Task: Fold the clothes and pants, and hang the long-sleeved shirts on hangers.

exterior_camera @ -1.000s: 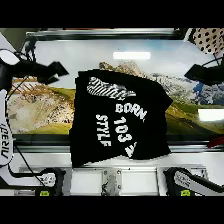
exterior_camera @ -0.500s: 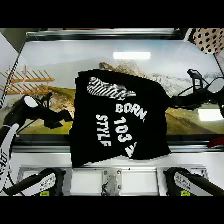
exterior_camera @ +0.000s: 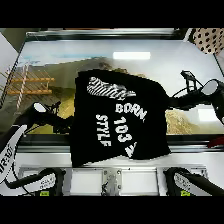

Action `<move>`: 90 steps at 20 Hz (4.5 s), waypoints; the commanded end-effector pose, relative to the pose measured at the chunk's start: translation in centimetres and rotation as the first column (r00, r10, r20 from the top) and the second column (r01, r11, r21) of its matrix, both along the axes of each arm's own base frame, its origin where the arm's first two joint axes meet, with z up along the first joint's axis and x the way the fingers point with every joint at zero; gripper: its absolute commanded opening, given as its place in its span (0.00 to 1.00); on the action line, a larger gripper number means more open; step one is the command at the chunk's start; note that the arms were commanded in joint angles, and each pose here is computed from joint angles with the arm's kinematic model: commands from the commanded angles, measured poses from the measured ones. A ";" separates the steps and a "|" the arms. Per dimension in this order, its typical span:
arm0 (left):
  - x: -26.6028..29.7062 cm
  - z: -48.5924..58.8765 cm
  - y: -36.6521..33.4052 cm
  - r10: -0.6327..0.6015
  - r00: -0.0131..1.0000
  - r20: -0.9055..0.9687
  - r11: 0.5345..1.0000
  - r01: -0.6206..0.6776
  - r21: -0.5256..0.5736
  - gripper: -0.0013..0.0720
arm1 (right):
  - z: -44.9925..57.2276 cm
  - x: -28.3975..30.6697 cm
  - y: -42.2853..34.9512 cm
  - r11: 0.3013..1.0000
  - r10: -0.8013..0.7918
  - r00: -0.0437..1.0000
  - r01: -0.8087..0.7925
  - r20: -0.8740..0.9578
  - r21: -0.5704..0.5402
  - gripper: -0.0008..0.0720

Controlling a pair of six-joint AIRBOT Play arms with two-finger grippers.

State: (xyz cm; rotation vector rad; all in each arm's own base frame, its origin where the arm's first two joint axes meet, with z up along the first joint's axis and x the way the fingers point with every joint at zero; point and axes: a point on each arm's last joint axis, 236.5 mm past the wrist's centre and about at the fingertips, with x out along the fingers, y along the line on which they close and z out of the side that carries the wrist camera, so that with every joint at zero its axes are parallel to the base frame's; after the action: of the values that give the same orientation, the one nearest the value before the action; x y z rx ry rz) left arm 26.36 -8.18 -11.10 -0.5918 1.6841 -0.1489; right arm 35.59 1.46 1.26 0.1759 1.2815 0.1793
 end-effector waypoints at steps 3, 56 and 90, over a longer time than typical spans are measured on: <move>9.6 4.2 -1.2 -0.068 0.961 0.270 0.997 0.059 0.043 0.04 | 0.1 0.0 0.1 1.000 0.000 1.000 0.000 0.003 0.004 0.83; 6.4 3.2 -24.8 -0.637 0.743 0.204 0.746 0.528 0.406 0.04 | 2.9 0.8 4.4 0.969 0.244 0.956 -0.233 0.166 -0.080 0.82; 5.2 10.5 -21.3 -0.558 0.731 0.392 0.826 0.442 0.350 0.04 | -3.1 8.7 11.4 0.928 0.254 0.927 -0.152 0.277 -0.341 0.04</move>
State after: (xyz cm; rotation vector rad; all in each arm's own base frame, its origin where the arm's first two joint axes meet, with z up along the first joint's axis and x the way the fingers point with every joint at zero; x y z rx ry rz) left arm 30.16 -30.35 -3.73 0.1444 1.3694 -0.4447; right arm 42.52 12.41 -5.03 -0.2888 1.0723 0.1796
